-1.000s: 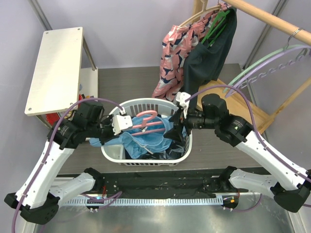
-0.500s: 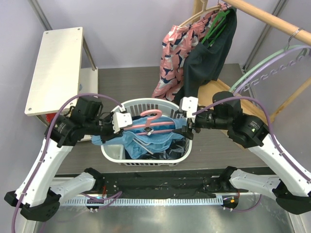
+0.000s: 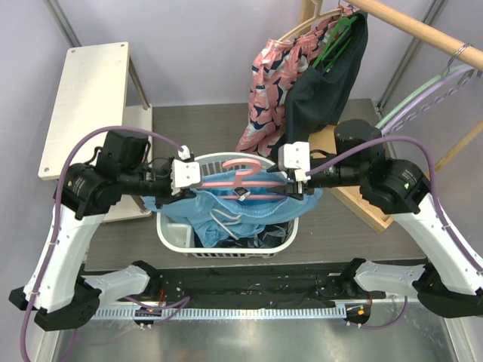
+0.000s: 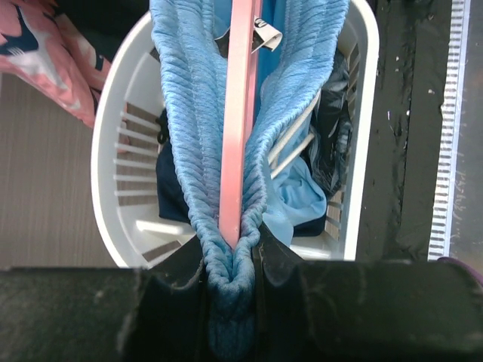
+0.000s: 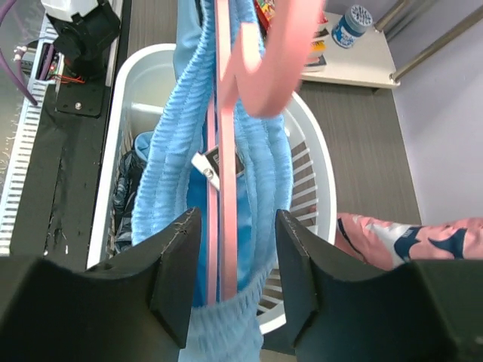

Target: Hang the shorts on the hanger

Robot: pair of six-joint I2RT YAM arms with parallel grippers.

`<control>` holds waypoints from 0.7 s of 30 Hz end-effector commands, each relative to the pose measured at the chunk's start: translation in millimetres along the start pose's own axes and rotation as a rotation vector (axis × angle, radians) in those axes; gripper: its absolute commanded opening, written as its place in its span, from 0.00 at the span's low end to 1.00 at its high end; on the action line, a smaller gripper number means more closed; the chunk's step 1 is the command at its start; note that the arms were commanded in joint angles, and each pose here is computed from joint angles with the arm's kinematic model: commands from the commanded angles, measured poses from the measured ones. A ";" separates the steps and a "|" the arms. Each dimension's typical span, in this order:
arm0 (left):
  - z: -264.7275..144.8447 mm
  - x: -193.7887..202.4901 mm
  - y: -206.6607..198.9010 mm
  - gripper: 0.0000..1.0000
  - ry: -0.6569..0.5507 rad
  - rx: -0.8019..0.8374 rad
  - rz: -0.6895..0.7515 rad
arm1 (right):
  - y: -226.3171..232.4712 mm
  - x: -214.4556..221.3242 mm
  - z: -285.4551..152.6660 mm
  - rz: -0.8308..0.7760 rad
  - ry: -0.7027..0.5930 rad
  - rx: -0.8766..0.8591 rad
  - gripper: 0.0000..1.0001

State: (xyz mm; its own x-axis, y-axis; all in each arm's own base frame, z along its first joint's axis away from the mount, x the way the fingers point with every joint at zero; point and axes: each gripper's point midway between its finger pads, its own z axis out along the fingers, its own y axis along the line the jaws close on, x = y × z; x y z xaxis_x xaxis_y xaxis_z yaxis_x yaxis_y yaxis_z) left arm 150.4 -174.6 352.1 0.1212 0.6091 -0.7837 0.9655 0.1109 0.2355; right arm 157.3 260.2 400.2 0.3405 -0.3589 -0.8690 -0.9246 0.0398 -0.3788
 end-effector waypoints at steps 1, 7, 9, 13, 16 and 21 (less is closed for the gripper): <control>-5.4 -37.4 6.6 0.00 -0.128 0.010 0.070 | 18.1 6.5 1.9 0.023 0.039 -0.113 0.44; -4.1 -55.7 21.5 0.00 -0.174 -0.011 0.108 | 37.6 20.4 -2.5 0.150 0.070 -0.135 0.32; -2.7 -64.3 26.4 0.00 -0.197 -0.009 0.106 | 43.4 22.0 -7.6 0.202 0.080 -0.131 0.26; 3.9 -77.7 31.5 0.00 -0.249 0.016 0.084 | 40.7 24.6 -10.4 0.280 0.094 -0.075 0.27; 10.7 -82.5 31.6 0.00 -0.273 0.052 0.066 | 37.9 28.6 -6.5 0.333 0.096 -0.043 0.31; 16.3 -86.1 30.6 0.00 -0.286 0.079 0.036 | 32.8 33.4 4.0 0.356 0.065 -0.011 0.34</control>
State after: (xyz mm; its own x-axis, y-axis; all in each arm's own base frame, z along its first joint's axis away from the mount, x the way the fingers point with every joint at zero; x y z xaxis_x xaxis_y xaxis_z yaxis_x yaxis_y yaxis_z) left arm 169.4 -214.5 369.1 0.0968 0.5272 -0.8442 0.9892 0.0428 0.1402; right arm 138.0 244.4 364.0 0.0569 -0.4099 -0.9103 -0.9830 0.1366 -0.1229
